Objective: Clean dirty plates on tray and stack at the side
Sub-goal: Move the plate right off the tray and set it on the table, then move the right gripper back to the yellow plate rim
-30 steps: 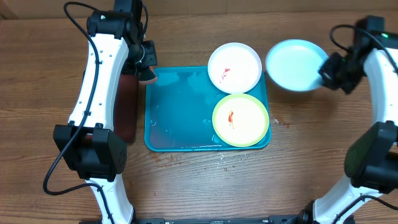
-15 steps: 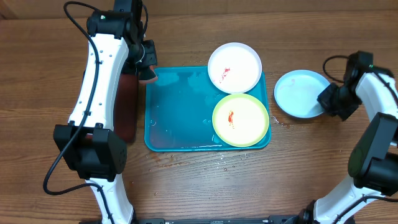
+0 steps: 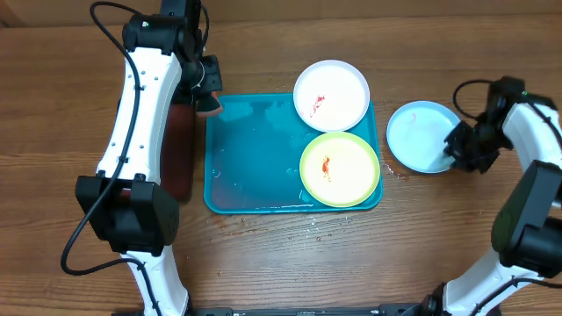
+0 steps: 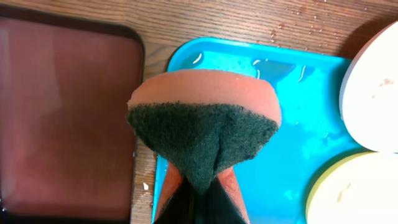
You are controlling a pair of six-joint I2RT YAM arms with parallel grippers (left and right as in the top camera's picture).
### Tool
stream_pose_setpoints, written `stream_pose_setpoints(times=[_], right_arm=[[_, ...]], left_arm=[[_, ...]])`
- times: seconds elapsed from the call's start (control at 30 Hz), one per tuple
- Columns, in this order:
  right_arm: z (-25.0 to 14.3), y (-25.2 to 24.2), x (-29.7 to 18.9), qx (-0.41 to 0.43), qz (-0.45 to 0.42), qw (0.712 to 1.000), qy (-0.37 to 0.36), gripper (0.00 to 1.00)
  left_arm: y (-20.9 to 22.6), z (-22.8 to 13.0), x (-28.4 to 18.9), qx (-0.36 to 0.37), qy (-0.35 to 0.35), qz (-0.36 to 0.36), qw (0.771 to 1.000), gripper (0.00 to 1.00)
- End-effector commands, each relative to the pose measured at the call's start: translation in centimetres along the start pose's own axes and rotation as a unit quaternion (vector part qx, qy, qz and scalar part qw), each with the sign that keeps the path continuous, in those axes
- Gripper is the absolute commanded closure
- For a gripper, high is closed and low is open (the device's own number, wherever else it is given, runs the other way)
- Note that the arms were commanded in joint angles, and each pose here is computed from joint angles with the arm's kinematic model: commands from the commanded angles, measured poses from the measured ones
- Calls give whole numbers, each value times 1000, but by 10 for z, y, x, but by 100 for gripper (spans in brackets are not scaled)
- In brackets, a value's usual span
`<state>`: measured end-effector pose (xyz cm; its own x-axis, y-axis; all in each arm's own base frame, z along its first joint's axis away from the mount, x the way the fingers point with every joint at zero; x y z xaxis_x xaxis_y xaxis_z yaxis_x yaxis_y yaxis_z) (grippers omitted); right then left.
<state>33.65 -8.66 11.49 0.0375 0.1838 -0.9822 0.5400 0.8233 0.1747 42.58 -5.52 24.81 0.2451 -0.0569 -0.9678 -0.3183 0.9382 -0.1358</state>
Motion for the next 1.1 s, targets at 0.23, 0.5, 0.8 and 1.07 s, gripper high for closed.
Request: stream_pose_setpoints(times=[0.23,0.5,0.8,1.07], right_arm=[[-56,95,-20,-226,70,971,13,60],[-97,105,23,-241,-39,969,30,64],[-119,108,43,-170,-53,983,42,77],[-134,110,63,-172,-55,983,42,77]], left_arm=[[-10,-1,-6,21,-15,-14,1000,96],[-9,-1,-6,21,-14,-14,1000,96],[-9,-1,-6,21,-13,-13,1000,96],[-9,-2,-6,21,-11,-12,1000,96]])
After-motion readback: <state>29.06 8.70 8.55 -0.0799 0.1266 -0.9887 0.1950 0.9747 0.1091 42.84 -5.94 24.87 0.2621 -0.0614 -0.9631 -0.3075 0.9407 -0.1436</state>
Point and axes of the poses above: each gripper's point midway between its finger pads, its own x axis out along the fingers, its own y axis along the line the jaws close on, z = x × y, the point moved 7 cm from there along -x, back along the fingers, and after that the axes turned 9 degrees about -x, right-handed, at the moved point
